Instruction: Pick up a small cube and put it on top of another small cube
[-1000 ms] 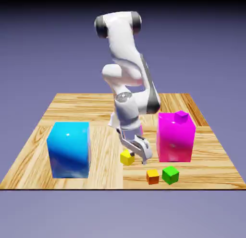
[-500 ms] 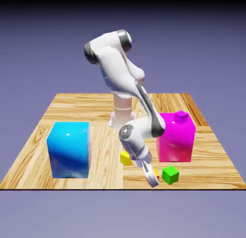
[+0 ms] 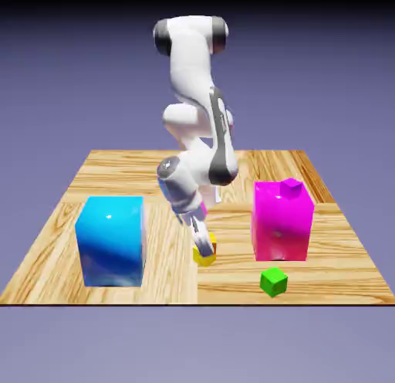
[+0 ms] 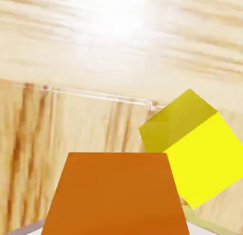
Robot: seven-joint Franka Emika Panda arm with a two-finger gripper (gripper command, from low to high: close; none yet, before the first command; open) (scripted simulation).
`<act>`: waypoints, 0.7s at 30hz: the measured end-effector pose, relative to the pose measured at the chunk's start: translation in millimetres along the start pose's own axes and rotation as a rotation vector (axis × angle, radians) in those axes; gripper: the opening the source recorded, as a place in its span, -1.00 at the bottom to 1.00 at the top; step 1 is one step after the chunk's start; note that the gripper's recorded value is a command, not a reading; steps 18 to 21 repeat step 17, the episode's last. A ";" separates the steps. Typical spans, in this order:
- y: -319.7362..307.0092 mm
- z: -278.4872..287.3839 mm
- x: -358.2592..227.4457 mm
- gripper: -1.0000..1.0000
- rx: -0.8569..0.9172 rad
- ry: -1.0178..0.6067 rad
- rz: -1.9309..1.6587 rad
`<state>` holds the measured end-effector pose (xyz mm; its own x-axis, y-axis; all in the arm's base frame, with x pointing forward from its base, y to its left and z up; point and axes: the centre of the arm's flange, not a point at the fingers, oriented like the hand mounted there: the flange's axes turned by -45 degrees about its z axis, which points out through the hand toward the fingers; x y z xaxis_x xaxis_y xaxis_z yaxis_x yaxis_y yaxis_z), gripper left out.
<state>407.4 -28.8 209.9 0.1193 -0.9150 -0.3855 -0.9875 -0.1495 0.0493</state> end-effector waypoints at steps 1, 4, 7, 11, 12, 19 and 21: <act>8.7 -4.9 0.8 -1.00 0.009 -0.010 0.000; 34.9 -18.7 3.3 -1.00 0.048 -0.051 0.004; 37.3 -12.0 0.2 -1.00 0.056 -0.068 -0.006; 34.2 18.8 1.6 -1.00 0.059 -0.081 -0.007; 34.3 26.1 3.2 -1.00 0.059 -0.079 -0.004; 35.8 47.8 7.1 1.00 0.055 -0.060 0.000; 35.8 47.8 7.1 1.00 0.055 -0.060 0.000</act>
